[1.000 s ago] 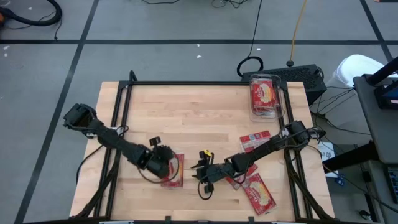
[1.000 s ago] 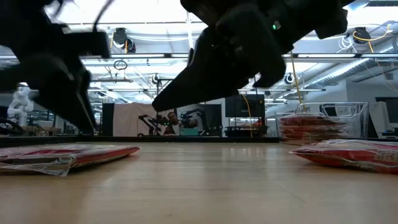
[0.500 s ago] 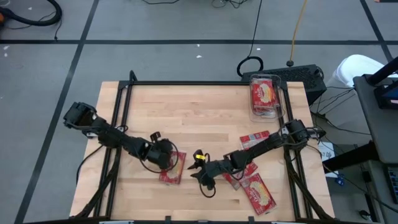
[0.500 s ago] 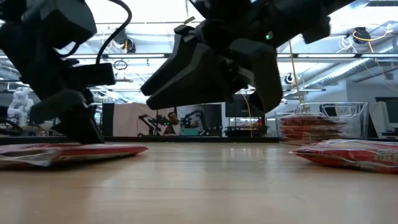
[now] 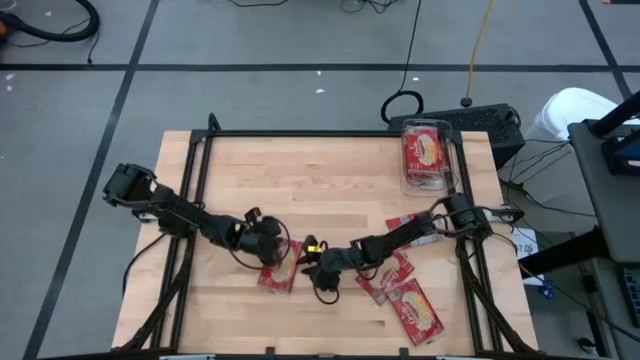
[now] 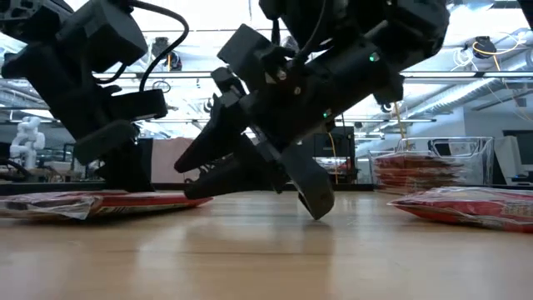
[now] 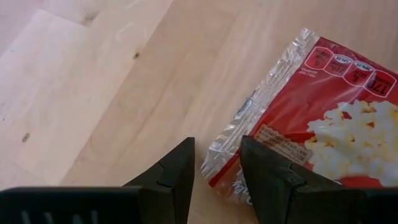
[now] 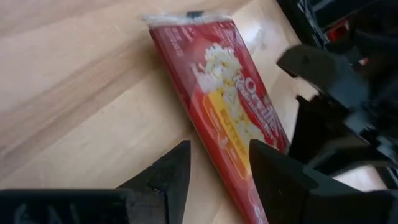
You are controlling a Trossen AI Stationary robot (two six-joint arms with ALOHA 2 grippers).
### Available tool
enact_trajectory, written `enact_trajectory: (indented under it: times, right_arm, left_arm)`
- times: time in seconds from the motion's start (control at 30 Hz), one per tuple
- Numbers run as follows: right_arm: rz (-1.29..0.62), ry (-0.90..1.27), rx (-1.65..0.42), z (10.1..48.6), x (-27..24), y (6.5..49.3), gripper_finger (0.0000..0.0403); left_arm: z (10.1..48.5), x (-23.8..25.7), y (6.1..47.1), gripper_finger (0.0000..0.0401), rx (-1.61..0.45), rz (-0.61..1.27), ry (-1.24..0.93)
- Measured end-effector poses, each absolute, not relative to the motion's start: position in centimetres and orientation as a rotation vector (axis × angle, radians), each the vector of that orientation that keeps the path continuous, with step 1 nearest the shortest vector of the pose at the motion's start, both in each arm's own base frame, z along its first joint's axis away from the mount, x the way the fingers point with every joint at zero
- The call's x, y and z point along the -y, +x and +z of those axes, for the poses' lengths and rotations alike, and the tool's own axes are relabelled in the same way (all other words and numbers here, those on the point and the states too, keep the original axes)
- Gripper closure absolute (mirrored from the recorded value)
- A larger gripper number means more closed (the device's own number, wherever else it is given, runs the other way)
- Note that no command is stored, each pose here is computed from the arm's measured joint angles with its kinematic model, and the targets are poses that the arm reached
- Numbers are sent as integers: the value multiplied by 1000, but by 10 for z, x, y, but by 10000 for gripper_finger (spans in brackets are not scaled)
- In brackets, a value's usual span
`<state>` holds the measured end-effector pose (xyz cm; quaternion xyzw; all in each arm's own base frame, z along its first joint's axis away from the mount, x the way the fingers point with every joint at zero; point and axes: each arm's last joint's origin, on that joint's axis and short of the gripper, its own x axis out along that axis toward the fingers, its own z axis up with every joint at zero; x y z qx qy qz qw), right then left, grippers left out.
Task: Sort popcorn bags into baskets
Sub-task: Put the red popcorn bag into the transparent bin
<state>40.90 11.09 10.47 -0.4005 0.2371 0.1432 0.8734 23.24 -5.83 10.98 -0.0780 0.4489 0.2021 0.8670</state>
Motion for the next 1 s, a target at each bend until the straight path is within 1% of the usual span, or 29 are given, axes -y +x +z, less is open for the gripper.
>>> enact_trajectory:
  times: [0.2, 0.43, 0.73, 0.87, 1.0]
  right_arm:
    - [339, -832, -513, 104, -105, 415, 248]
    - [410, -901, -659, 114, -105, 424, 248]
    - [482, -1128, -595, 113, -104, 426, 248]
    - [490, -1162, -561, 114, -102, 429, 248]
    - [532, -1131, -529, 115, -96, 431, 248]
  left_arm:
    - [110, 53, 235, 265, -928, 440, -207]
    - [111, 53, 238, 265, -901, 433, -236]
    - [111, 51, 239, 265, -891, 456, -278]
    - [111, 51, 239, 265, -885, 466, -298]
    - [112, 51, 239, 265, -880, 474, -318]
